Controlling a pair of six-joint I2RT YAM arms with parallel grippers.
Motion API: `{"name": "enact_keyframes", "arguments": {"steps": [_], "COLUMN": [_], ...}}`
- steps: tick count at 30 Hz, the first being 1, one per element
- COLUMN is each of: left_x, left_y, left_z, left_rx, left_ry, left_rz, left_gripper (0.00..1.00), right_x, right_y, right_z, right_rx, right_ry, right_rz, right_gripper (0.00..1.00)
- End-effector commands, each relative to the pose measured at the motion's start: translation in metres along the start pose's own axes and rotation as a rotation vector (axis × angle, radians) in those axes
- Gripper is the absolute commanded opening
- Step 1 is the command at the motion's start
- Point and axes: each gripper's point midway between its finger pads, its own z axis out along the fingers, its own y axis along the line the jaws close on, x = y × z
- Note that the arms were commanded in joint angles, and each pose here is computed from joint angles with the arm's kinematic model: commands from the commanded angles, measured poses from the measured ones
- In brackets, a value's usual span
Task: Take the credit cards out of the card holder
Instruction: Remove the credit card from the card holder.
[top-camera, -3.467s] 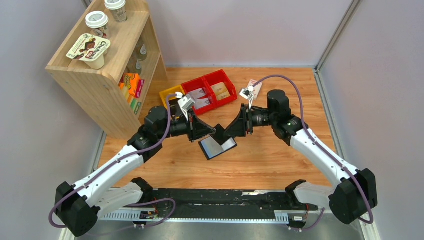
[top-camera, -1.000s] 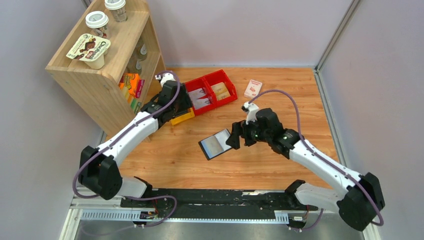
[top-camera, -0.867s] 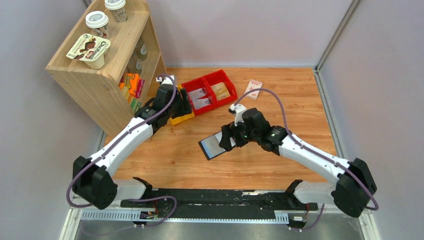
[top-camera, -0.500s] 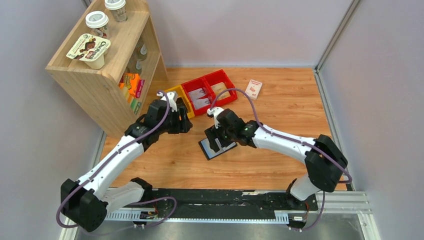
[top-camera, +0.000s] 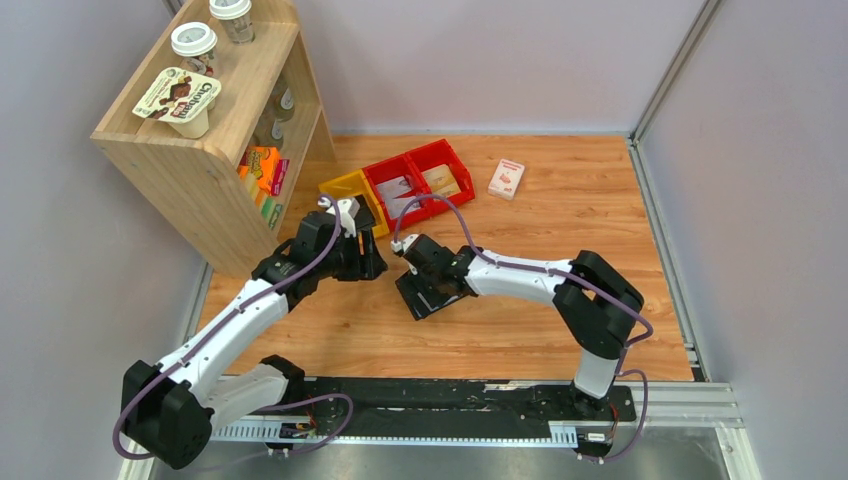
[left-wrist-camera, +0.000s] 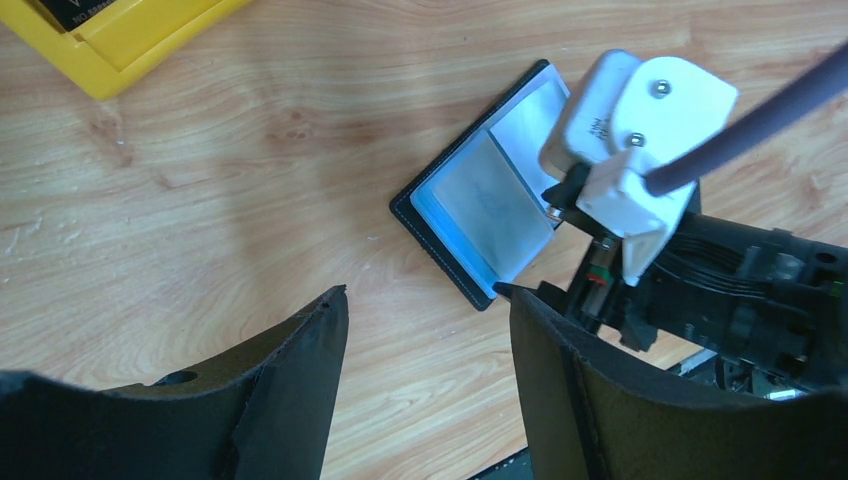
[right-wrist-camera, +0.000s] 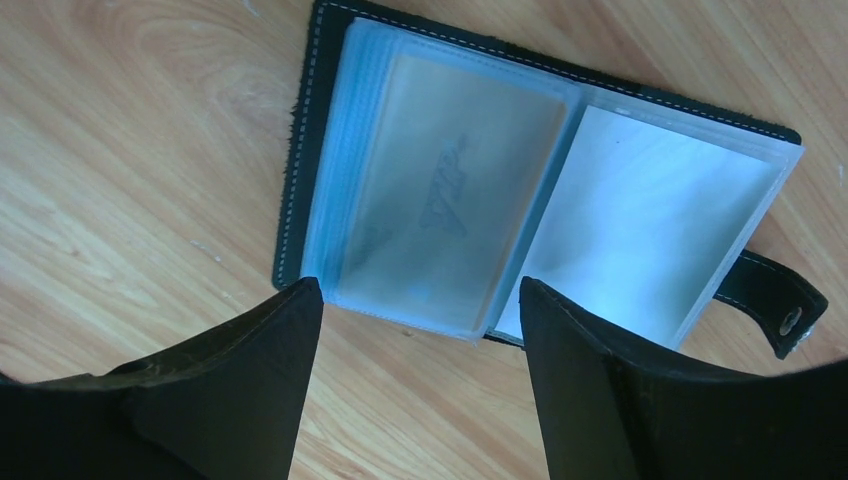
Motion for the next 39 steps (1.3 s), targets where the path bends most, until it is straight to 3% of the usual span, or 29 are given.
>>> {"name": "enact_keyframes", "arguments": {"steps": [1, 10, 21, 29, 39], "left_x": [-0.007, -0.005, -0.002, 0.005, 0.013], "left_y": [-0.012, -0.019, -0.036, -0.052, -0.054], "left_z": [0.002, 0.007, 0.018, 0.031, 0.046], "left_rx": [0.051, 0.087, 0.133, 0.154, 0.134], "left_ry": [-0.019, -0.001, 0.040, 0.077, 0.102], "left_rz": [-0.014, -0.038, -0.041, -0.021, -0.053], "left_gripper": [0.69, 0.68, 0.68, 0.68, 0.68], "right_x": [-0.008, 0.004, -0.004, -0.002, -0.003], "right_y": [-0.010, -0.009, -0.031, -0.050, -0.045], "right_z": [0.003, 0.010, -0.007, -0.011, -0.024], "right_rx": [0.072, 0.001, -0.203, -0.129, -0.054], "right_ry": [0.016, 0.054, -0.037, -0.054, -0.057], "right_rz": [-0.019, 0.011, 0.240, 0.280, 0.170], "right_gripper": [0.74, 0.67, 0.64, 0.49, 0.69]}}
